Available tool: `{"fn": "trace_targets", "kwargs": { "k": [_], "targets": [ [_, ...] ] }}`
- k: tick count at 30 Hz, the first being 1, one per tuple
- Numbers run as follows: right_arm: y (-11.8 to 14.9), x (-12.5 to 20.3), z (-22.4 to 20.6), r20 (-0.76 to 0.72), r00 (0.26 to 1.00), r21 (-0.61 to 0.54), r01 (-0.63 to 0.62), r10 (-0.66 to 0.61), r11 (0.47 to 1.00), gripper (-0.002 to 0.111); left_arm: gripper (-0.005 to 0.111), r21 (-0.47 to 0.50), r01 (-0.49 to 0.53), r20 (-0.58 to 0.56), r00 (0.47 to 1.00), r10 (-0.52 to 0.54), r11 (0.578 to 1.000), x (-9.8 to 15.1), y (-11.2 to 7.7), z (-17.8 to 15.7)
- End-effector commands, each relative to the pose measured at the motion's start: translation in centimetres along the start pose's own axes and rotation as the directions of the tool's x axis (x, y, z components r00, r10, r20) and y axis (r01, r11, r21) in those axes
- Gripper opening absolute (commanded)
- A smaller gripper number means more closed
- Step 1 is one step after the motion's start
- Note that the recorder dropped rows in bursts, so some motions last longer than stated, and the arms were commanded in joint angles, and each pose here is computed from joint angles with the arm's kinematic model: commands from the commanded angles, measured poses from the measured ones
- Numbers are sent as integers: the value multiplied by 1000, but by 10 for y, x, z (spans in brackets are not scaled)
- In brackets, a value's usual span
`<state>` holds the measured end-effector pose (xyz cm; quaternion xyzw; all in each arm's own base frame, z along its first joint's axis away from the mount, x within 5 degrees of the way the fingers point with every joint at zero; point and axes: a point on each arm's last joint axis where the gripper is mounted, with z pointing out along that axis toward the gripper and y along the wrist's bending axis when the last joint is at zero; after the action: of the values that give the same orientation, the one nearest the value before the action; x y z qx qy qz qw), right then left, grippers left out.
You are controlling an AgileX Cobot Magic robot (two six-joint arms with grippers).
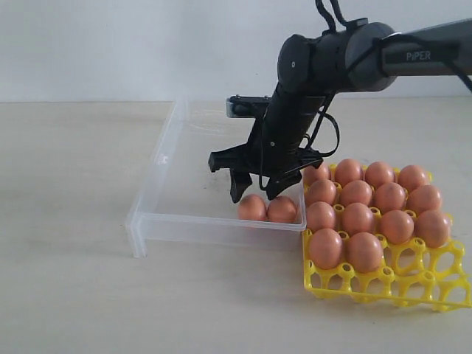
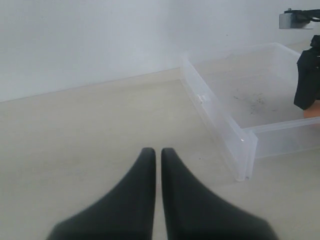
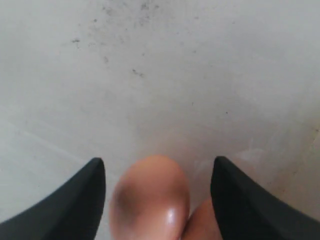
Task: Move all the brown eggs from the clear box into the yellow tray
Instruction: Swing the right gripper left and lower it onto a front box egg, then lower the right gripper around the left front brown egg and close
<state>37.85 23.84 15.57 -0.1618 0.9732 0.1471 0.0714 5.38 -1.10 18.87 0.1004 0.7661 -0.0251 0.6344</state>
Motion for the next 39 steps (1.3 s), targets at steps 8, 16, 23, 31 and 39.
{"fn": "trace_targets", "kwargs": {
  "k": [8, 16, 23, 31, 39],
  "targets": [
    [-7, 5, 9, -85, 996, 17, -13, 15, 1000, 56, 4, 5, -3, 2, 1000, 3, 1000, 1, 0, 0],
    [-6, 2, 9, -49, 999, 7, -6, 6, 1000, 22, 4, 5, -3, 2, 1000, 3, 1000, 1, 0, 0],
    [0, 1, 4, -65, 997, -38, 27, -30, 999, 46, 4, 5, -3, 2, 1000, 3, 1000, 1, 0, 0],
    [13, -3, -15, -125, 979, -113, 149, -162, 982, 60, 4, 5, -3, 2, 1000, 3, 1000, 1, 0, 0],
    [20, 1, -14, -170, 984, -79, -64, 50, 995, 56, 4, 5, -3, 2, 1000, 3, 1000, 1, 0, 0]
  ]
}}
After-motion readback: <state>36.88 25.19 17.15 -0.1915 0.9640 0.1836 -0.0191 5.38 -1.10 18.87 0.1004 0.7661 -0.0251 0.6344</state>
